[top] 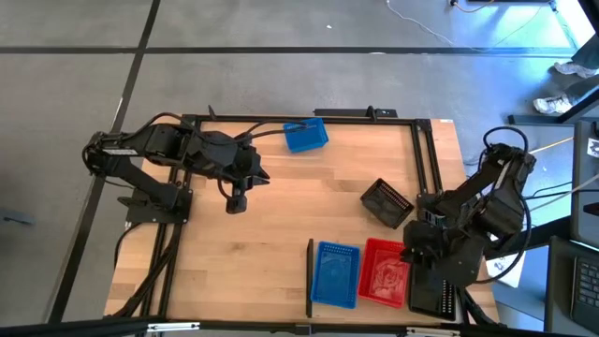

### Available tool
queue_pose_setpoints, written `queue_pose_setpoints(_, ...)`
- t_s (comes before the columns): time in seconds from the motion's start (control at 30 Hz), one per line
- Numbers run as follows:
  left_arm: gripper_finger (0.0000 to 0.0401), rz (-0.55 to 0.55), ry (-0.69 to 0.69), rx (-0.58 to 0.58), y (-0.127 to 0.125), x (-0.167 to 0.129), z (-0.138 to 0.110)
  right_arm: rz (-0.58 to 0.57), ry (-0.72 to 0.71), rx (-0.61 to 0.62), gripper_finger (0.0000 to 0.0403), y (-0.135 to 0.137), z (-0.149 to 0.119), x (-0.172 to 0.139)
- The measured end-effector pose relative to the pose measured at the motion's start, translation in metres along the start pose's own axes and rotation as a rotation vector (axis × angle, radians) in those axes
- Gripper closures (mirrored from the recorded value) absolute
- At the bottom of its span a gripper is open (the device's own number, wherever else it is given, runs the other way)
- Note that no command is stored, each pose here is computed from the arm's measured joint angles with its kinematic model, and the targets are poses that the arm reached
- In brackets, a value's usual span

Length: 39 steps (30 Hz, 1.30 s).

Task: Stack baskets on shelf by color
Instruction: Stack the red bin on top of the red bins on the shelf

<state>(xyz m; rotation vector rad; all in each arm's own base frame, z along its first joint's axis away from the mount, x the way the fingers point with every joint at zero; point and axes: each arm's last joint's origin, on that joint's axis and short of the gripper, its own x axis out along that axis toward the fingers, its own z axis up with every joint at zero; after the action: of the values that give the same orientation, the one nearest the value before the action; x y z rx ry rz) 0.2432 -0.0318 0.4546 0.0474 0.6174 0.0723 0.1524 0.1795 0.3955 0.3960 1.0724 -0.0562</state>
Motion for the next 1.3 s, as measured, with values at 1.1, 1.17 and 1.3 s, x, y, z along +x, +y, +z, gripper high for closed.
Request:
queue_pose_setpoints(1.1,0.0361,-0.082,0.002,-0.024,0.006,0.002,0.001,0.133,0.126,0.135,0.034,0.012,-0.016,-0.033)
queue_pose_setpoints(1.17,0.0361,-0.112,0.003,-0.024,0.005,0.001,0.001,0.102,0.154,0.166,0.034,0.011,-0.018,-0.031)
queue_pose_setpoints(1.3,0.0361,-0.133,0.004,-0.031,0.007,0.002,0.001,0.055,0.177,0.157,0.034,0.012,-0.021,-0.026)
